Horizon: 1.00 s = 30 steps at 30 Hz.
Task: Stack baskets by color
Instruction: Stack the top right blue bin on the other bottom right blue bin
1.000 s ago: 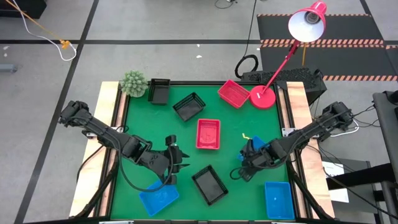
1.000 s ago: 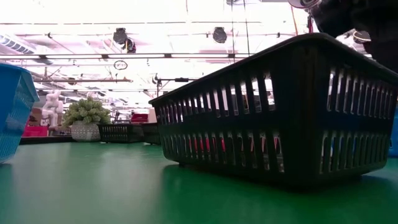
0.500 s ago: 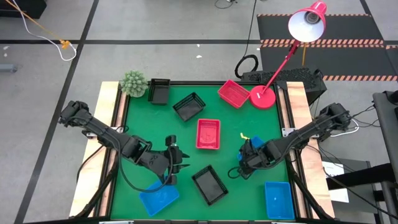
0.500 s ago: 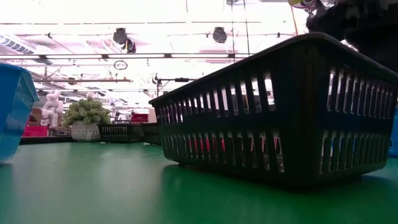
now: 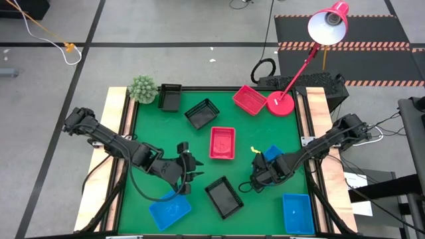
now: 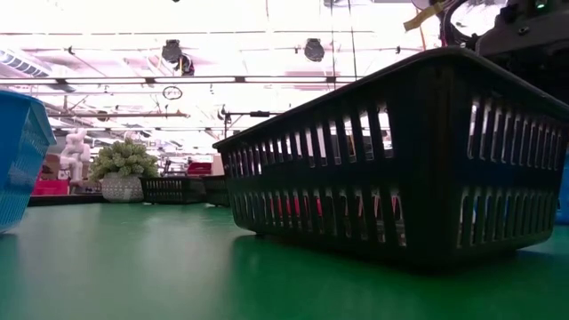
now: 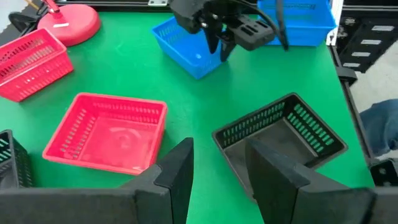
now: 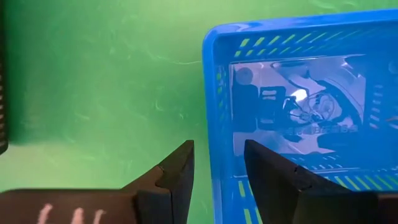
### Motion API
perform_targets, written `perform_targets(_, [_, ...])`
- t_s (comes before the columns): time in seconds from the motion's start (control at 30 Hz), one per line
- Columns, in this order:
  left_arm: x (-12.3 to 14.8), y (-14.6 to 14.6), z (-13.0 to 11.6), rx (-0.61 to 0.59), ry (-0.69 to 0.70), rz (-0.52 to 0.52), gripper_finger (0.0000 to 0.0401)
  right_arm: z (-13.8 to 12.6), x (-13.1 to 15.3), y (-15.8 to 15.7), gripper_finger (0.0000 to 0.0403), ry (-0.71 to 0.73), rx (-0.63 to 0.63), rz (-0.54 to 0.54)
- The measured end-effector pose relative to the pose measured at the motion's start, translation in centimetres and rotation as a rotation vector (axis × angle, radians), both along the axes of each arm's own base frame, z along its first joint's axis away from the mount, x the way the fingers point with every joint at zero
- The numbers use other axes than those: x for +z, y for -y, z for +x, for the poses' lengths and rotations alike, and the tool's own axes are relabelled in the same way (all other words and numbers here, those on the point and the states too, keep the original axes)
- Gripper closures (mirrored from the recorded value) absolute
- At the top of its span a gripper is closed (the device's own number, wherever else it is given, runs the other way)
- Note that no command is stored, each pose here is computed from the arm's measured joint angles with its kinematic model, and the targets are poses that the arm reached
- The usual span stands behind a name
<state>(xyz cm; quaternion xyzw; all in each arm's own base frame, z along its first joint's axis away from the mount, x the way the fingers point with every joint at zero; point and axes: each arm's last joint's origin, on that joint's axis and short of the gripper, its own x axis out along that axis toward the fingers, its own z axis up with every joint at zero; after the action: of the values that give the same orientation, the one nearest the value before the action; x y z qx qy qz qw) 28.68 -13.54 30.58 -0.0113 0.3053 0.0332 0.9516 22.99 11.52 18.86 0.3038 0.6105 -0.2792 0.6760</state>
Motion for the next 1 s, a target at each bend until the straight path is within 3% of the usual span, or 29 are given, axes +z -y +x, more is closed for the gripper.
perform_targets(0.17, [0.0, 0.6, -0.3, -0.014, 0.001, -0.012, 0.0254, -0.1, 0.0, -0.1, 0.0299, -0.001, -0.007, 0.001])
perform_targets(0.37, [0.0, 1.8, -0.9, -0.038, 0.003, -0.023, 0.0254, -0.1, 0.0, -0.2, 0.0386, -0.013, 0.002, 0.029])
perform_targets(0.57, [0.0, 3.1, -1.7, -0.081, 0.003, -0.03, 0.0254, -0.1, 0.5, -0.5, 0.0392, -0.029, 0.013, 0.069])
perform_targets(0.73, [0.0, 4.6, -2.7, -0.107, 0.012, -0.03, 0.0254, 0.2, 3.5, -2.0, 0.0398, -0.014, 0.052, 0.072])
perform_targets(1.0, [0.0, 6.1, -3.9, -0.122, 0.03, -0.019, 0.0254, -1.0, 10.1, -4.8, 0.0401, 0.07, 0.07, -0.03])
